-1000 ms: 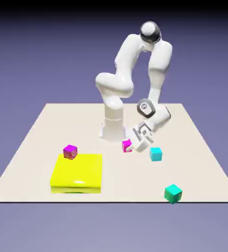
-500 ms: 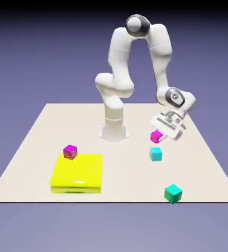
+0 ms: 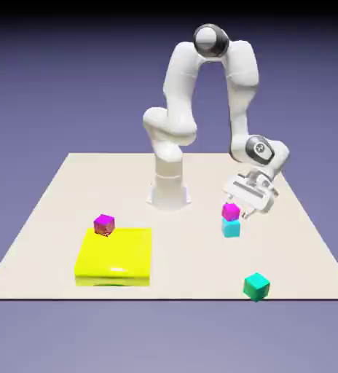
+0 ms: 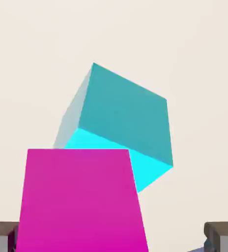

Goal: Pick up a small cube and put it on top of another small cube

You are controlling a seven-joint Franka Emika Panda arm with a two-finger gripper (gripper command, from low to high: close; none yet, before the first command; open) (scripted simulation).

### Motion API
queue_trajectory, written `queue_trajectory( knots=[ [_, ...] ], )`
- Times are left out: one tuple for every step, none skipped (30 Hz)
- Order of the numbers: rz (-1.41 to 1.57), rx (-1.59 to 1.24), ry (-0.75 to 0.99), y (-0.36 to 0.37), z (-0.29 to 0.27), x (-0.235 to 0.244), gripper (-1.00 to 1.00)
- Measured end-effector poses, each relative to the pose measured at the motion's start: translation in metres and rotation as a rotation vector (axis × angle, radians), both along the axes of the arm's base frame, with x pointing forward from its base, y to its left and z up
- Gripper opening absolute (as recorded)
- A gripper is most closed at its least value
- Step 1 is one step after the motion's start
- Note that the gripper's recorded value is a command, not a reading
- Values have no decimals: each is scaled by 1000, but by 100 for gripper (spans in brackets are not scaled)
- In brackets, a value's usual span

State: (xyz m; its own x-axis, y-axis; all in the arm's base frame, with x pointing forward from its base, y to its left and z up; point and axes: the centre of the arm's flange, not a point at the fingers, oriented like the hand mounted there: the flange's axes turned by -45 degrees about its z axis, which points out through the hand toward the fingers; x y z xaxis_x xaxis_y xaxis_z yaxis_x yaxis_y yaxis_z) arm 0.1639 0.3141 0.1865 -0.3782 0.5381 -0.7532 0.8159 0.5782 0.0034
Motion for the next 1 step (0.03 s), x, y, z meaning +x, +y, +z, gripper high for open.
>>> queue_trajectory(
  knots=[
    [-1, -2, 2, 4, 8, -4, 100]
  ],
)
